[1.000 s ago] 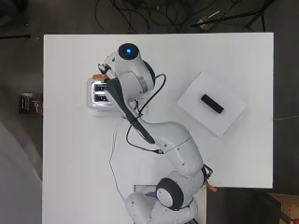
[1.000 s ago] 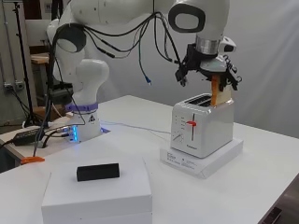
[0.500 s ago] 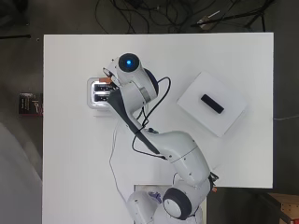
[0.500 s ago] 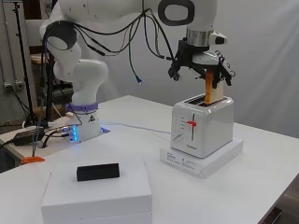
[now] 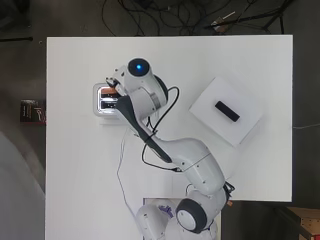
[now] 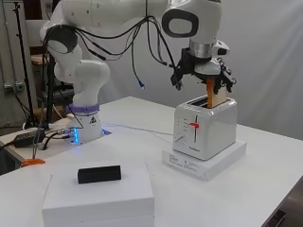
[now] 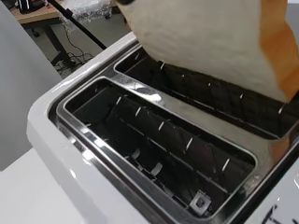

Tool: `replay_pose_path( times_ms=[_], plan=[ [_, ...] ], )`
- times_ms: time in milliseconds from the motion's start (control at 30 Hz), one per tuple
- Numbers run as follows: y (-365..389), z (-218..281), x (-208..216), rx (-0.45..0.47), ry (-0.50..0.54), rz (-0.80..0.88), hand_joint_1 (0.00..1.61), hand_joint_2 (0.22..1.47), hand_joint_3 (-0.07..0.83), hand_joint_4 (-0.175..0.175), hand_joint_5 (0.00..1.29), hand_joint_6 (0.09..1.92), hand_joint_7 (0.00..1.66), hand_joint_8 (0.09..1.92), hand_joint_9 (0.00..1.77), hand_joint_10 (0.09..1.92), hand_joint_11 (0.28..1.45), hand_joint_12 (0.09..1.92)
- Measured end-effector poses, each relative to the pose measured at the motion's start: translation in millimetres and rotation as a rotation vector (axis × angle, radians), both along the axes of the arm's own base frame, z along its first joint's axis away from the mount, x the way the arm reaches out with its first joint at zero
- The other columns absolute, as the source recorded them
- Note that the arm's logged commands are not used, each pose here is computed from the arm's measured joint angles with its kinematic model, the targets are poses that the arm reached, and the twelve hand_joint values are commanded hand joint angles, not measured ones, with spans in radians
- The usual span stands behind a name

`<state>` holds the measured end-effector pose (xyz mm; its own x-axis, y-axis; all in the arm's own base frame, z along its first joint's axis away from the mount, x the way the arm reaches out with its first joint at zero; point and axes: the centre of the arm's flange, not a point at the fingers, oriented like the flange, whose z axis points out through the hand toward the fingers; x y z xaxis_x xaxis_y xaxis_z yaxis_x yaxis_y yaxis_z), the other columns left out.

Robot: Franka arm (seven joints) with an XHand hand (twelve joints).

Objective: Teleoperate dual arm-hand system to toast a bread

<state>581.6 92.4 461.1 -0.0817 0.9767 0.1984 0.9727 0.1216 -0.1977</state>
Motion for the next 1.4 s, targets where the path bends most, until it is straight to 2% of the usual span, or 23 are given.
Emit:
replay_pose_path(
  times_ms=[133, 267, 400, 567, 767, 933, 967, 1033, 1067, 1100, 1133, 1200, 1300, 1400],
  plan=[
    [-4, -2, -3, 0.002, -0.002, 0.002, 1.22, 1.19, 0.001, -0.175, 0.65, 1.37, 1.07, 0.92, 1.41, 0.09, 0.67, 0.57],
    [-2, 17, -5, -0.017, -0.033, 0.009, 1.22, 1.20, 0.001, -0.175, 0.62, 1.40, 1.03, 0.99, 1.37, 0.09, 0.69, 0.45],
    [-4, 18, -4, -0.029, -0.033, -0.002, 1.22, 1.20, 0.000, -0.175, 0.62, 1.39, 1.03, 0.99, 1.39, 0.09, 0.71, 0.43],
    [-5, 4, -3, -0.025, -0.015, -0.012, 1.22, 1.19, -0.001, -0.175, 0.64, 1.37, 1.06, 0.95, 1.41, 0.09, 0.72, 0.45],
    [2, 3, -2, -0.006, -0.020, 0.013, 1.23, 1.18, 0.002, -0.175, 0.66, 1.32, 1.08, 0.93, 1.46, 0.09, 0.67, 0.69],
    [5, 10, -4, 0.013, -0.020, 0.010, 1.23, 1.18, 0.001, -0.175, 0.67, 1.32, 1.08, 0.93, 1.43, 0.09, 0.65, 0.70],
    [4, 11, -3, 0.016, -0.019, 0.007, 1.22, 1.20, 0.004, -0.175, 0.62, 1.38, 1.03, 1.00, 1.40, 0.09, 0.64, 0.67],
    [5, 4, -5, 0.019, 0.000, 0.010, 0.46, 1.07, -0.008, -0.172, 0.22, 0.58, 0.67, 0.44, 1.00, 0.09, 0.58, 0.30],
    [5, -2, -6, 0.016, 0.015, 0.011, 0.25, 1.01, -0.008, -0.174, 0.11, 0.30, 0.53, 0.24, 0.80, 0.09, 0.57, 0.17],
    [4, -6, -6, 0.010, 0.031, 0.005, 0.13, 0.97, -0.007, -0.175, 0.05, 0.15, 0.44, 0.12, 0.68, 0.09, 0.56, 0.09],
    [1, -9, -5, 0.007, 0.047, -0.011, 0.07, 0.95, -0.007, -0.172, 0.03, 0.09, 0.38, 0.09, 0.59, 0.09, 0.54, 0.09],
    [-9, -11, 0, 0.004, 0.069, -0.051, 0.01, 0.93, -0.008, -0.158, 0.04, 0.09, 0.27, 0.09, 0.45, 0.09, 0.47, 0.09],
    [-32, -16, 4, 0.012, 0.061, -0.136, 0.02, 0.93, -0.001, -0.136, 0.11, 0.09, 0.23, 0.09, 0.37, 0.09, 0.41, 0.09],
    [-55, -26, 4, -0.036, 0.066, -0.306, 0.03, 0.95, 0.006, -0.093, 0.14, 0.09, 0.20, 0.09, 0.30, 0.09, 0.38, 0.09]
  ],
)
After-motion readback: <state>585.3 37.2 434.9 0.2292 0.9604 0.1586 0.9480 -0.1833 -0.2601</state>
